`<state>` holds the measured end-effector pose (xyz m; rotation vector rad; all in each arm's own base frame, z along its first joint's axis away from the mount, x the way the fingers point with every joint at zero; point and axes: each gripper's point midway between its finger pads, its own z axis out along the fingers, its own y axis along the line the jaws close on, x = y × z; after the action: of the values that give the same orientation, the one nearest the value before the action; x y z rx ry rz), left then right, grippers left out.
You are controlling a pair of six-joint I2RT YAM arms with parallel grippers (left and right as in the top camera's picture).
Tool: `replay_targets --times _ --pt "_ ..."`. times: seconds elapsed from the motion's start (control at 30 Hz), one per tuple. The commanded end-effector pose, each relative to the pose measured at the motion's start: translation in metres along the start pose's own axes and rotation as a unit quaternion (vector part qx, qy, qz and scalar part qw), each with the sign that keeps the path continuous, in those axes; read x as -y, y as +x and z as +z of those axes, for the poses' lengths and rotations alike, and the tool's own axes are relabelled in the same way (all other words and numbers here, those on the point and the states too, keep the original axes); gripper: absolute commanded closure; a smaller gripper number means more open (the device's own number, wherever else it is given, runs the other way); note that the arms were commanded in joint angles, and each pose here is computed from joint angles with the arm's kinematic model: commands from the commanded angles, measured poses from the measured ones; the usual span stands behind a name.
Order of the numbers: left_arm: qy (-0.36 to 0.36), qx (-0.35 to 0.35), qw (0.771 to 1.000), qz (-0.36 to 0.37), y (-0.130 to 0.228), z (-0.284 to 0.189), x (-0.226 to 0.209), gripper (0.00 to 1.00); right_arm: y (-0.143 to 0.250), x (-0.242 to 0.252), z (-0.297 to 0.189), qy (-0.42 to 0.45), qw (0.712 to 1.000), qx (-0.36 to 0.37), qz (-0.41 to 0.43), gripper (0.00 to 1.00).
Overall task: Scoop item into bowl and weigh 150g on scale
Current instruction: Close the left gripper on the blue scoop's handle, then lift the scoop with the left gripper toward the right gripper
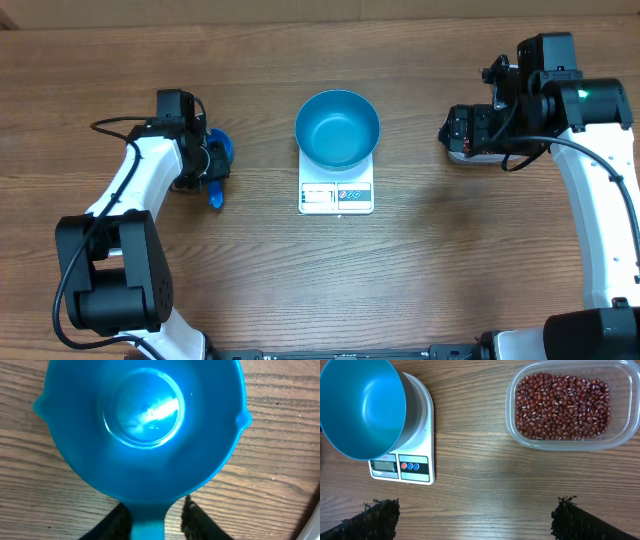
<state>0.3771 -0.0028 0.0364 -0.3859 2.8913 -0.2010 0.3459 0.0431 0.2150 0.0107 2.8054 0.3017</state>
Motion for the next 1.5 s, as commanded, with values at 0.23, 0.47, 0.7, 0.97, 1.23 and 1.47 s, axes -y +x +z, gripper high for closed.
replay_targets --times 0.23,0.47,0.7,0.97,1.23,1.47 --pt "0.008 0.006 1.0 -0.007 -0.002 0.002 0.005 0.76 0.0 0.001 0.001 -0.002 1.0 -0.005 0.005 0.0" --pt "0.053 0.019 0.998 -0.009 -0.019 -0.018 0.022 0.82 -0.009 -0.004 0.001 -0.014 0.998 0.013 0.058 0.0" --pt "0.142 0.037 0.989 -0.016 -0.055 -0.079 0.052 0.85 -0.018 -0.034 -0.009 -0.103 0.993 0.033 0.049 0.0" --pt "0.343 0.034 0.939 -0.018 -0.073 -0.155 0.119 0.85 -0.037 -0.098 -0.06 -0.309 0.947 0.091 -0.003 0.0" --pt "0.417 -0.061 0.894 -0.155 -0.065 -0.178 0.151 0.91 -0.04 -0.142 -0.068 -0.363 0.927 0.094 -0.034 0.0" --pt "0.456 -0.131 0.861 -0.183 -0.049 -0.193 0.177 0.96 -0.076 -0.144 -0.06 -0.305 0.939 0.156 0.02 0.0"
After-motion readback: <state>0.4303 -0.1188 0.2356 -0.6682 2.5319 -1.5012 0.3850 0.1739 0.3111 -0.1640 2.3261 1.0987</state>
